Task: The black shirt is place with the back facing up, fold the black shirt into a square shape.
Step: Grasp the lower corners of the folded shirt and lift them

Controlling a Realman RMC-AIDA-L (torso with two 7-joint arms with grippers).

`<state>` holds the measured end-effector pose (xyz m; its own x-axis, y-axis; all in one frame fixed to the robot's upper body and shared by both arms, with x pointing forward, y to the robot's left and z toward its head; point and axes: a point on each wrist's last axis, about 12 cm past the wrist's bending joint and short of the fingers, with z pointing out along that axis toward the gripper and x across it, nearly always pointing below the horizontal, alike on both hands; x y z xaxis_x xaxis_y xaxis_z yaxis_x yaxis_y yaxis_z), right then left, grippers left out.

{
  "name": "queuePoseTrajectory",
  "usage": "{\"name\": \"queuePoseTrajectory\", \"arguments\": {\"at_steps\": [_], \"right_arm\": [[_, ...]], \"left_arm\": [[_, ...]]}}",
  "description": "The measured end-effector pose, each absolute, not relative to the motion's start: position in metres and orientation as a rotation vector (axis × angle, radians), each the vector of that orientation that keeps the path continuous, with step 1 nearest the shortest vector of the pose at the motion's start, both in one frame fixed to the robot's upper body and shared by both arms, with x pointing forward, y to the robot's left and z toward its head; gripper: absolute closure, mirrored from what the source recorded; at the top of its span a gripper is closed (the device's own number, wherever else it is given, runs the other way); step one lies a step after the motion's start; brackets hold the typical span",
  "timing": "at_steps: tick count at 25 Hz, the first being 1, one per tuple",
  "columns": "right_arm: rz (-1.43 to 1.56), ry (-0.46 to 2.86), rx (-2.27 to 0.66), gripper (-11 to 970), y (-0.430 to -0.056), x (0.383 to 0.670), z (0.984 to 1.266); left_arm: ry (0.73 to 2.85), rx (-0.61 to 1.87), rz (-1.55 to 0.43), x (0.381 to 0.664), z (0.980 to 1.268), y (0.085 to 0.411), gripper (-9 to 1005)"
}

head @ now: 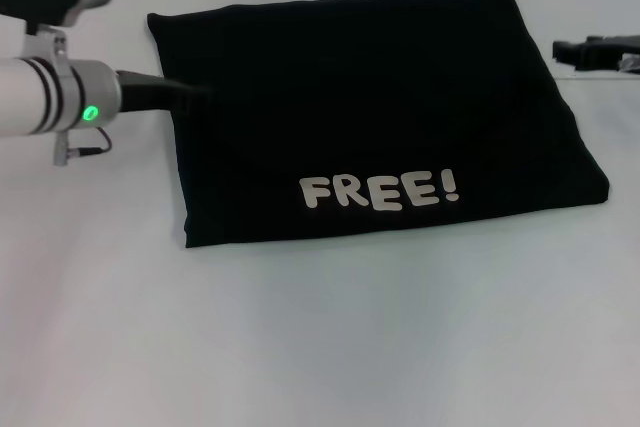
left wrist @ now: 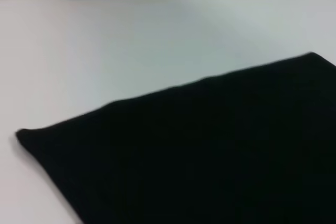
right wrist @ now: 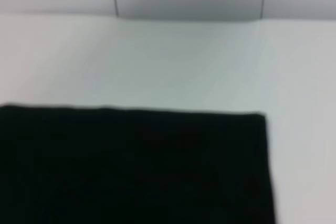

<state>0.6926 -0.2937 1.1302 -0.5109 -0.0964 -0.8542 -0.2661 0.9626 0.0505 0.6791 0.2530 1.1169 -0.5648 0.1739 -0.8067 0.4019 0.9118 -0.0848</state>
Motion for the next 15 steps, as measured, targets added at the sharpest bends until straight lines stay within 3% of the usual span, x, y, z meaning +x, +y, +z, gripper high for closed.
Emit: {"name": "queuePoseTrajectory", "arguments": {"at_steps": [4, 10, 15], "right_arm": [[0.278, 2.063, -0.227, 481, -0.303, 0.688, 1.139], [0.441, 2.055, -0.253, 232, -0.318, 0.665, 1.137], [0.568, 2.075, -0.277, 163, -0.326, 0.641, 1.127]], "left_arm": [[2.167, 0.363, -0.407, 0.673, 1.132, 0.268, 625], [2.171, 0.418, -0.662, 0.628, 1.138, 0.285, 350], [2.221, 0.446, -0.746, 0.594, 1.122, 0.3, 165]]}}
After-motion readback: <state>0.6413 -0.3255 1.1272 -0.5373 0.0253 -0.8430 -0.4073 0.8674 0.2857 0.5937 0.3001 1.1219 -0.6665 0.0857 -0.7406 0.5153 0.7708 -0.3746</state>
